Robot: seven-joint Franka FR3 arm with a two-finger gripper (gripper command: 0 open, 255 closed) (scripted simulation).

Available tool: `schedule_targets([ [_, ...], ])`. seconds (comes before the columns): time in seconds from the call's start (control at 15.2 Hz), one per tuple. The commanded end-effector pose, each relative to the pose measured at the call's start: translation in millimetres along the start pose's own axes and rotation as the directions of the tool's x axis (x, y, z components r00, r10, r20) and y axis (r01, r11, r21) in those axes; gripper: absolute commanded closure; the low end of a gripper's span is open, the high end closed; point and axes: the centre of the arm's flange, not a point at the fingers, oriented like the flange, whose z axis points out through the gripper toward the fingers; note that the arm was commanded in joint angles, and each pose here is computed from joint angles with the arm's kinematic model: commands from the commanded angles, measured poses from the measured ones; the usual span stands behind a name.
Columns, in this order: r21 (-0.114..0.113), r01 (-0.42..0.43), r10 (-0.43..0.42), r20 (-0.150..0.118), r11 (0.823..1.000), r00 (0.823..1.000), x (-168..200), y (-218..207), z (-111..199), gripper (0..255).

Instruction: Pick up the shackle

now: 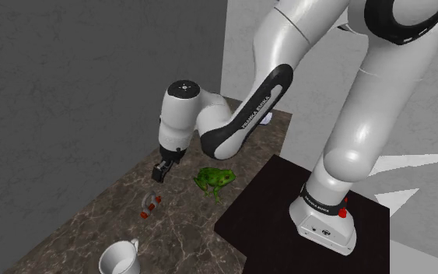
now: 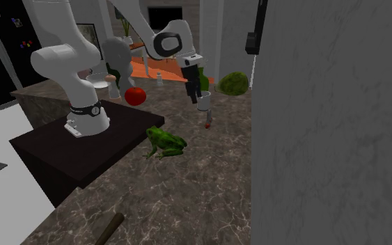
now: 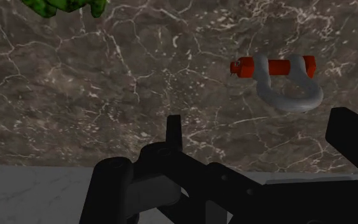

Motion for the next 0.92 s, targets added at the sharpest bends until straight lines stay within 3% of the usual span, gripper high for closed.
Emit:
schedule_targets([
  [0.0, -0.003, 0.018, -0.018, -0.025, 1.000, 1.000, 6, -19, 19, 0],
  [0.4, -0.017, 0.065, -0.066, -0.085, 0.998, 0.994, 24, -71, 71, 0],
  [0.86, -0.017, 0.065, -0.066, -0.085, 0.998, 0.994, 14, -74, 107, 0],
])
